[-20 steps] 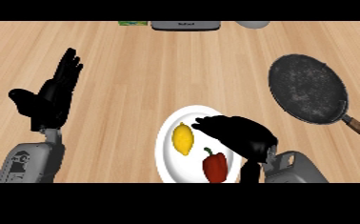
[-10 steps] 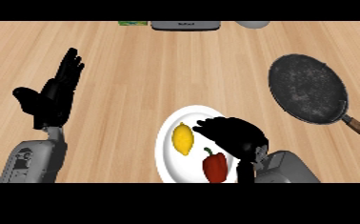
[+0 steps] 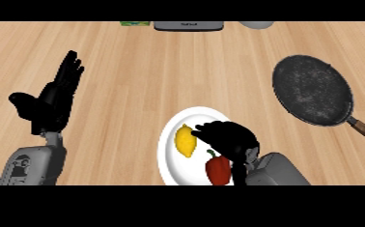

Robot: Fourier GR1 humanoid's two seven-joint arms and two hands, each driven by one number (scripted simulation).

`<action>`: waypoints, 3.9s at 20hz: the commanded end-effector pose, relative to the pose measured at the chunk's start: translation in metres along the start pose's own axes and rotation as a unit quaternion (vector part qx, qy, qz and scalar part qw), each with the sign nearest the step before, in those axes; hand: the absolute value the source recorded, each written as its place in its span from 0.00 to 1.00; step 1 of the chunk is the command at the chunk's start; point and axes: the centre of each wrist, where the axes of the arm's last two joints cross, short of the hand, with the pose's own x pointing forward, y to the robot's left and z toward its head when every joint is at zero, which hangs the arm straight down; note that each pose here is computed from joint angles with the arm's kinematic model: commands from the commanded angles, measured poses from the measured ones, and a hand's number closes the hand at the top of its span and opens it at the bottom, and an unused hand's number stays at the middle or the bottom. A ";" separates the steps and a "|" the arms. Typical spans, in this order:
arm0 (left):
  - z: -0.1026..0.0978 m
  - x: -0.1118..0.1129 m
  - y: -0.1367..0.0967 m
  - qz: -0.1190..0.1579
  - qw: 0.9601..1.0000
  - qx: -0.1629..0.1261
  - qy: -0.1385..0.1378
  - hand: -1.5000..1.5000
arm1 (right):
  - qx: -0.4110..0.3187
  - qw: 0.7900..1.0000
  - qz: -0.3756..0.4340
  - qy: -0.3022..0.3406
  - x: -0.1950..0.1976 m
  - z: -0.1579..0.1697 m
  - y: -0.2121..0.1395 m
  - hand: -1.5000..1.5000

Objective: Pick the bell pepper from the plate and place it in the pan

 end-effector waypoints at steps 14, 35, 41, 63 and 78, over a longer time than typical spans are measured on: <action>0.011 0.000 -0.011 -0.006 1.000 -0.007 0.002 0.50 | 0.051 0.996 0.042 -0.058 -0.014 -0.039 0.041 1.00; -0.013 0.008 -0.011 0.002 1.000 -0.028 -0.008 0.50 | -0.410 0.802 -0.136 0.411 0.020 -0.043 -0.072 1.00; -0.010 -0.006 -0.017 -0.001 1.000 -0.015 0.001 0.50 | -0.505 0.741 -0.162 0.412 0.066 -0.035 -0.097 1.00; 0.001 -0.003 -0.009 0.005 1.000 -0.007 -0.009 0.50 | -0.612 0.597 -0.180 0.485 -0.188 0.072 -0.062 1.00; -0.008 0.015 -0.011 0.008 1.000 -0.018 -0.012 0.50 | -0.620 0.556 -0.252 0.493 -0.290 0.105 -0.027 1.00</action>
